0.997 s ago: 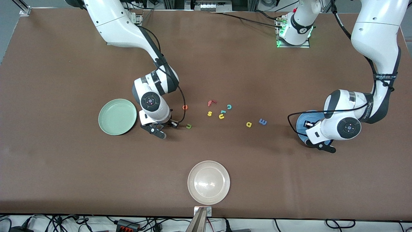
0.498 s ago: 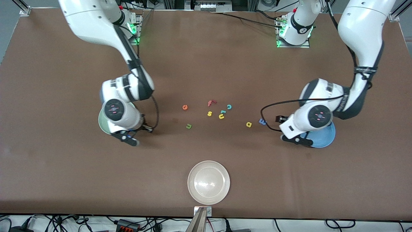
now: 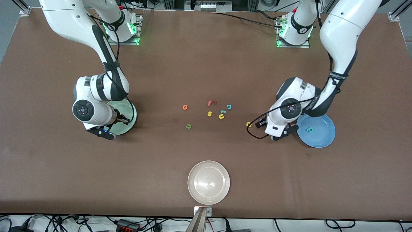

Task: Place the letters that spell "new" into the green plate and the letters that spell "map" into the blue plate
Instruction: 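Drop the pink m on the green plate with the right gripper, then grasp the orange e with the right gripper while the left grasps blue m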

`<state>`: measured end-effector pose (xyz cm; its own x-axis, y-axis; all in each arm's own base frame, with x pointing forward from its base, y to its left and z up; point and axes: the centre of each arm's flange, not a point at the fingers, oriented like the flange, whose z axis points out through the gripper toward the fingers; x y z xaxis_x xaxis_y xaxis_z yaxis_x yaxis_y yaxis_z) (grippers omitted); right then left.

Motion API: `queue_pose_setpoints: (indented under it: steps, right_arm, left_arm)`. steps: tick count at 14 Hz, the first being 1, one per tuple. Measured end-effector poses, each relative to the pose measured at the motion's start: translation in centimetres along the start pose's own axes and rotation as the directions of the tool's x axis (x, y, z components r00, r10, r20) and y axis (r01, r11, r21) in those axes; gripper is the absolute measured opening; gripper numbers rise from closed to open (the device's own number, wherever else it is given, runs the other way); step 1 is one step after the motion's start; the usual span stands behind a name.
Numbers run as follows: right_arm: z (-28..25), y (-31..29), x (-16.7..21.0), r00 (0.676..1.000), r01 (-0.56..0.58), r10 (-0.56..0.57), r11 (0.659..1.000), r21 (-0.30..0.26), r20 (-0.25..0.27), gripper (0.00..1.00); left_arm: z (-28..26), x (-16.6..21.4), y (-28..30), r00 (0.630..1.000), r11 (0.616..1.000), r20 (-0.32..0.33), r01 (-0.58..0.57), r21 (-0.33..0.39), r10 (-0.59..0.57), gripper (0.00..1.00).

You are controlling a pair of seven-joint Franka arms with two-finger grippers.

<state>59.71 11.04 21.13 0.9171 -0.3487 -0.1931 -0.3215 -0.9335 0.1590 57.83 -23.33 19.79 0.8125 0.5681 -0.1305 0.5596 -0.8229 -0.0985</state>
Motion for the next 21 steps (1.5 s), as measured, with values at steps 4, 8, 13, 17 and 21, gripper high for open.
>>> queue_pose_setpoints:
  steps: [4, 8, 13, 17, 21]
  right_arm:
    - [1.5, 1.3, 0.5, 1.000, -0.003, 0.003, 1.000, -0.010, 0.017, 0.41]
    - [-1.2, -1.2, 0.1, 0.998, 0.050, -0.050, 0.999, 0.019, -0.031, 0.82]
    - [-2.2, -13.3, -8.5, 0.957, 0.278, -0.276, 0.960, 0.015, -0.091, 1.00]
    - [-1.1, -17.5, -12.7, 0.931, 0.351, -0.349, 0.937, -0.001, -0.105, 0.88]
    - [-1.0, -21.0, -15.2, 0.923, 0.366, -0.347, 0.925, 0.097, -0.168, 0.79]
  left_arm:
    - [1.8, -1.4, -0.1, 0.996, 0.995, -0.005, 0.087, -0.051, -0.087, 1.00]
    - [2.0, -0.3, -0.9, 0.993, 0.990, -0.010, 0.113, -0.082, -0.114, 0.97]
    - [1.8, 0.5, -1.3, 0.992, 0.987, -0.013, 0.127, -0.099, -0.129, 0.61]
    - [2.3, 0.3, -1.2, 0.992, 0.986, -0.011, 0.124, -0.109, -0.126, 0.56]
    - [2.7, 0.2, -1.0, 0.992, 0.985, -0.008, 0.123, -0.122, -0.125, 0.29]
